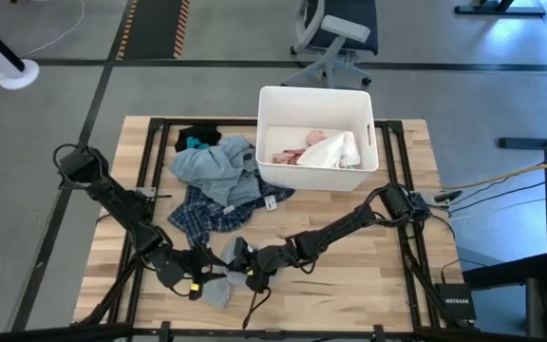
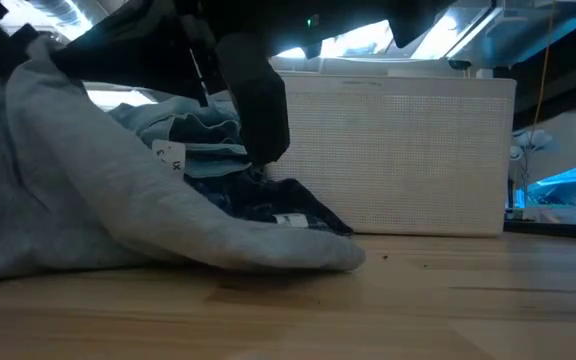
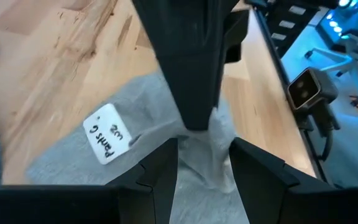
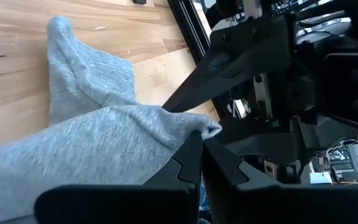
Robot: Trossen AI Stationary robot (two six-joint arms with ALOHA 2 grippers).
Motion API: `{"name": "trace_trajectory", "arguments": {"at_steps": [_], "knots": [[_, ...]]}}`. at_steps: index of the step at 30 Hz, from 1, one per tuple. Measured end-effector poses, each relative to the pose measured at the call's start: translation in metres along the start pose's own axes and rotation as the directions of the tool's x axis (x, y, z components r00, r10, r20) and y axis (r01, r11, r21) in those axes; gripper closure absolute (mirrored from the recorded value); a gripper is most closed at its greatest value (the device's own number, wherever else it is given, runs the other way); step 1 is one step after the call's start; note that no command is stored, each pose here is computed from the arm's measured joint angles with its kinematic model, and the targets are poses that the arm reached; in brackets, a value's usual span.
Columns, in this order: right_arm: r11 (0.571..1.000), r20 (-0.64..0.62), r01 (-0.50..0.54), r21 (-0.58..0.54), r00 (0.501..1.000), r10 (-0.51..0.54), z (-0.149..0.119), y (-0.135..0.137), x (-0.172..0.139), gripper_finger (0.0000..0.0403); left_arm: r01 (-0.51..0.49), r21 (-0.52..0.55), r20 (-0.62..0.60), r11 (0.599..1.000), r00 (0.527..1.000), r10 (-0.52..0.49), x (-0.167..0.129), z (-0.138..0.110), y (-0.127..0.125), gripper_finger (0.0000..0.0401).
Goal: Sort clothes
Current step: Put the gray boxer into the white laundry bin
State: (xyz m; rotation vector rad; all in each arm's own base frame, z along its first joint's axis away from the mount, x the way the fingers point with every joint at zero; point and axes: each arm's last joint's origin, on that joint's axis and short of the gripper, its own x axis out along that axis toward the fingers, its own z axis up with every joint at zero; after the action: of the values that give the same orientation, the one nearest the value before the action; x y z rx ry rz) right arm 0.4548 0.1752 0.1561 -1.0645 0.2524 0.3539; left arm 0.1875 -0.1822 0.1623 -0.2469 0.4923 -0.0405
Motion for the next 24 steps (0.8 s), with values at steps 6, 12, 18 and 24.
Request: {"name": "trace_trajectory", "arguments": {"at_steps": [6,12,18,24], "knots": [[1.0,0.003,0.001,0.0,1.0,-0.001,0.0,0.0,0.0,0.0384,0.021,0.038,0.034,0.999,0.999,-0.023,0.0,0.004,-0.002,0.026],[1.0,0.003,0.001,0.0,1.0,-0.001,0.0,0.0,0.0,0.0384,0.018,0.027,0.028,0.999,0.999,-0.019,0.004,0.007,0.002,0.0305],[1.0,0.0,0.002,0.021,1.0,-0.002,0.001,-0.001,-0.001,0.0384,0.016,0.049,0.018,0.999,1.0,-0.016,0.004,0.006,0.003,0.039],[1.0,-0.075,-0.019,0.011,0.997,0.019,0.012,-0.009,-0.017,0.0376,0.039,0.037,-0.011,0.999,0.999,-0.039,-0.001,0.001,-0.002,0.0395]]}}
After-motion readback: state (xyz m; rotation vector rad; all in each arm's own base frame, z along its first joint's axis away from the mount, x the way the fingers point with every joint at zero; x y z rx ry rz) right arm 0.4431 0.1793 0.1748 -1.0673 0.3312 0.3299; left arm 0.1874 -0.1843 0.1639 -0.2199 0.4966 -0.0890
